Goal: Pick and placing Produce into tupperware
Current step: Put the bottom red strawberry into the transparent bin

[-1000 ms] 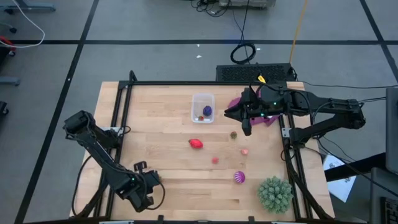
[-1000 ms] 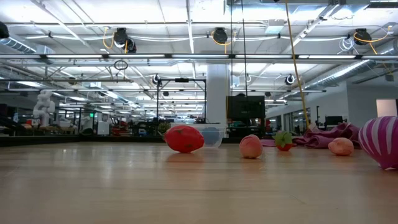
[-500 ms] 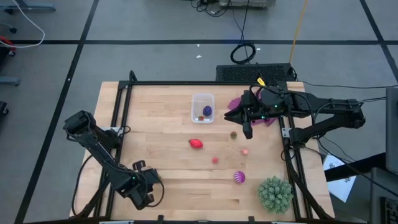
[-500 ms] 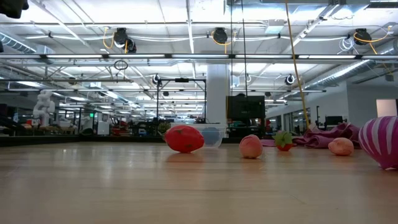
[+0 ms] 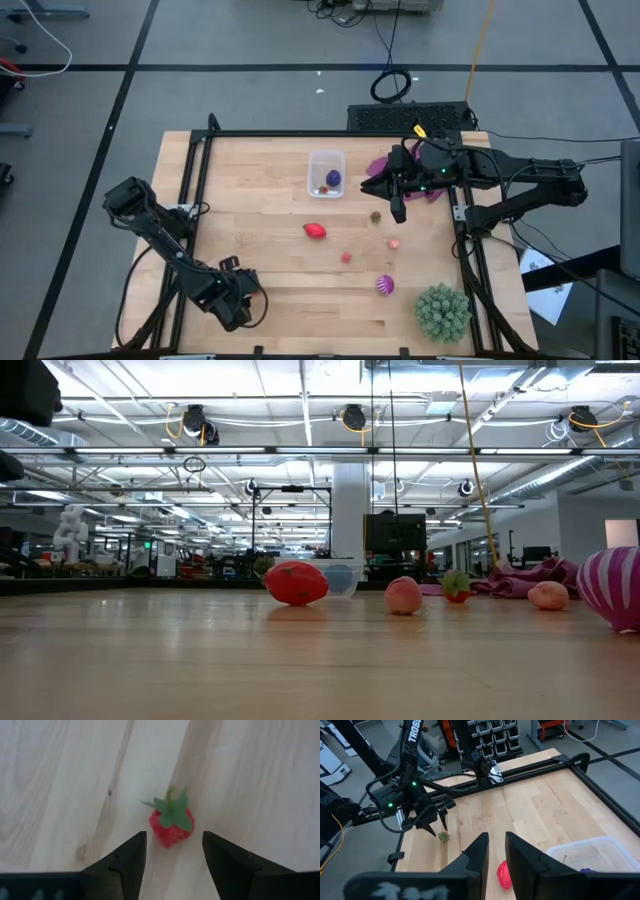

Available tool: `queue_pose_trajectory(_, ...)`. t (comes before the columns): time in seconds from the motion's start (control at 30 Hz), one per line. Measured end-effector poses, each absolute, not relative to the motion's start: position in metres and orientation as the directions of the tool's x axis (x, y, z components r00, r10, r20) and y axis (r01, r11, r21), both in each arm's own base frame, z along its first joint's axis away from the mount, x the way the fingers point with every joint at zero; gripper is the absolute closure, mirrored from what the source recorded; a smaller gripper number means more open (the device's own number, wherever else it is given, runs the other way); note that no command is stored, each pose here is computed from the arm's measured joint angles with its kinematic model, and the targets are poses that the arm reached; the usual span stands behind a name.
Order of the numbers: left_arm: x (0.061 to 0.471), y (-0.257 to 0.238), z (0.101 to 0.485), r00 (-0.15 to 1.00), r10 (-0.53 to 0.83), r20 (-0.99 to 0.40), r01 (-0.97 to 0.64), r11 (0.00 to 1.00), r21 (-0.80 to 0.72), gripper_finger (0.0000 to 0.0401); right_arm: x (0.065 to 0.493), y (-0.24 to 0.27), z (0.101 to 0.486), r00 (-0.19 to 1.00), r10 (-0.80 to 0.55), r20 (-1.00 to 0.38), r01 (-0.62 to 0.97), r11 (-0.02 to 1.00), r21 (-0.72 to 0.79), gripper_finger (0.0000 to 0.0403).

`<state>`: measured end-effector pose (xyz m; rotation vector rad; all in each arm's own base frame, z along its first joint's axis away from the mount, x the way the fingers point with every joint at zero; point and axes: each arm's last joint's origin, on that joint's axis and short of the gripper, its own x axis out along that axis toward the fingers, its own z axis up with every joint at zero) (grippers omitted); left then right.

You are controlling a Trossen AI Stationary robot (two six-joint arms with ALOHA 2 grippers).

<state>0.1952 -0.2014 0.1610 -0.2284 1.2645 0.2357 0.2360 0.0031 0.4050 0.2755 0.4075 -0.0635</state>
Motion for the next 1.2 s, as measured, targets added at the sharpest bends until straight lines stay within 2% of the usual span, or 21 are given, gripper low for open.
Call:
queue_pose_trajectory(0.37,0.196,-0.183,0.137,0.286,0.06,-0.956,-0.331,0.943,-0.039,0.0201,0.236,0.003,0.405,0.916,-0.006,-0.4,0.116,0.961,0.252,0.0346)
queue_pose_trajectory(0.93,0.197,-0.181,0.135,0.319,0.078,-0.945,-0.326,0.945,-0.032,0.0202,0.236,0.003,0.405,0.916,-0.006,-0.4,0.116,0.961,0.252,0.0346)
queue_pose_trajectory(1.2,0.197,-0.181,0.135,0.322,0.081,-0.943,-0.336,0.941,-0.034,0.0251,0.236,0.003,0.405,0.916,-0.006,-0.4,0.116,0.961,0.252,0.0346)
